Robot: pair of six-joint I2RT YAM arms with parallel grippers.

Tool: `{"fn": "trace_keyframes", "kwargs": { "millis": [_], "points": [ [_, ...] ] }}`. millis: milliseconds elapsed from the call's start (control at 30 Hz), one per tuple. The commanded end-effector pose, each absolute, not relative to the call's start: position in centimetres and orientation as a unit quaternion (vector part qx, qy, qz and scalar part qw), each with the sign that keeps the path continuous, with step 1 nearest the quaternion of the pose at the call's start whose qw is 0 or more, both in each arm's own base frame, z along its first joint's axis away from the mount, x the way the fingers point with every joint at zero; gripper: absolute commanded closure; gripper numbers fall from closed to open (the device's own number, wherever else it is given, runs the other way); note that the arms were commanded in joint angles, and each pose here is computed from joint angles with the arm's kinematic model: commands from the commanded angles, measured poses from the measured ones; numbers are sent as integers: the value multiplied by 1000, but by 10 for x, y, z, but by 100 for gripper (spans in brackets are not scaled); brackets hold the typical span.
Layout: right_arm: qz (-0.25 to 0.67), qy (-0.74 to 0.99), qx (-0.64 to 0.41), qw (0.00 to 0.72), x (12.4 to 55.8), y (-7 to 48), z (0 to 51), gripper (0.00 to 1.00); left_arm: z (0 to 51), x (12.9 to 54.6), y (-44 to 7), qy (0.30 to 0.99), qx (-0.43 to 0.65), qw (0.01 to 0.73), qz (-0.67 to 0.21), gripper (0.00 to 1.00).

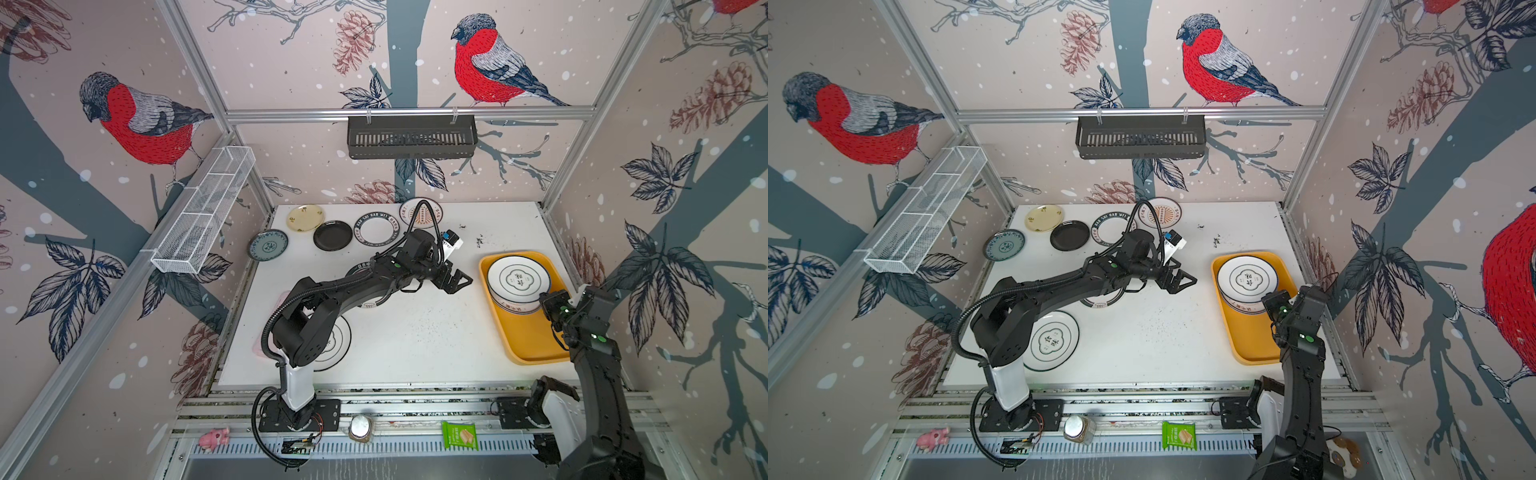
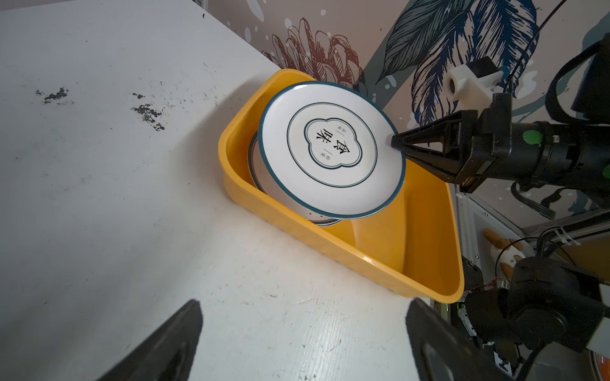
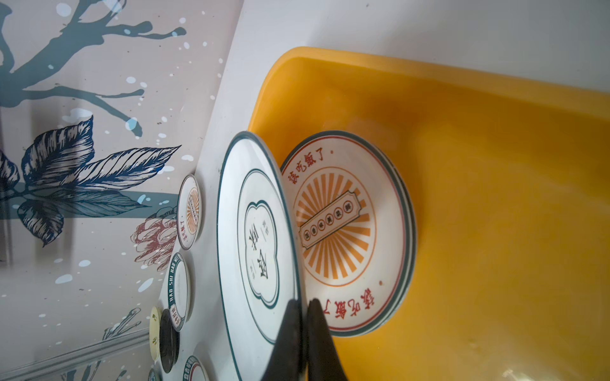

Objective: Place the plates into the plastic bin on the countertop
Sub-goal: 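Lift the cloud-emblem plate and carry it over the yellow bin, then lower the cloud-emblem plate onto the stack in the bin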

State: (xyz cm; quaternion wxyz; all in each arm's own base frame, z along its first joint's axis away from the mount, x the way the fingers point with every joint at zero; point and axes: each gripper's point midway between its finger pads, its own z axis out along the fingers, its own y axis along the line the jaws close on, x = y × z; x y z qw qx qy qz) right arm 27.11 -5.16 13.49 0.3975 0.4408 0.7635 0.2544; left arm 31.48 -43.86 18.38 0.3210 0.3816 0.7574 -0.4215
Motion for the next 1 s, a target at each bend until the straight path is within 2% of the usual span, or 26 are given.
{"fn": "trace_keyframes", "kwargs": {
  "millis": [0, 333, 667, 967],
  "points": [
    [257, 759, 428, 419, 277, -56, 140, 99, 185, 317, -440, 756, 390, 324, -415, 3],
    [247, 767, 436, 401, 283, -62, 117, 99, 185, 327, -435, 770, 374, 336, -393, 4],
    [247, 760, 438, 413, 290, -67, 106, 99, 186, 328, -429, 777, 366, 343, -381, 4],
    [237, 768, 442, 398, 286, -66, 93, 94, 187, 326, -426, 778, 362, 344, -381, 4]
  ]
}}
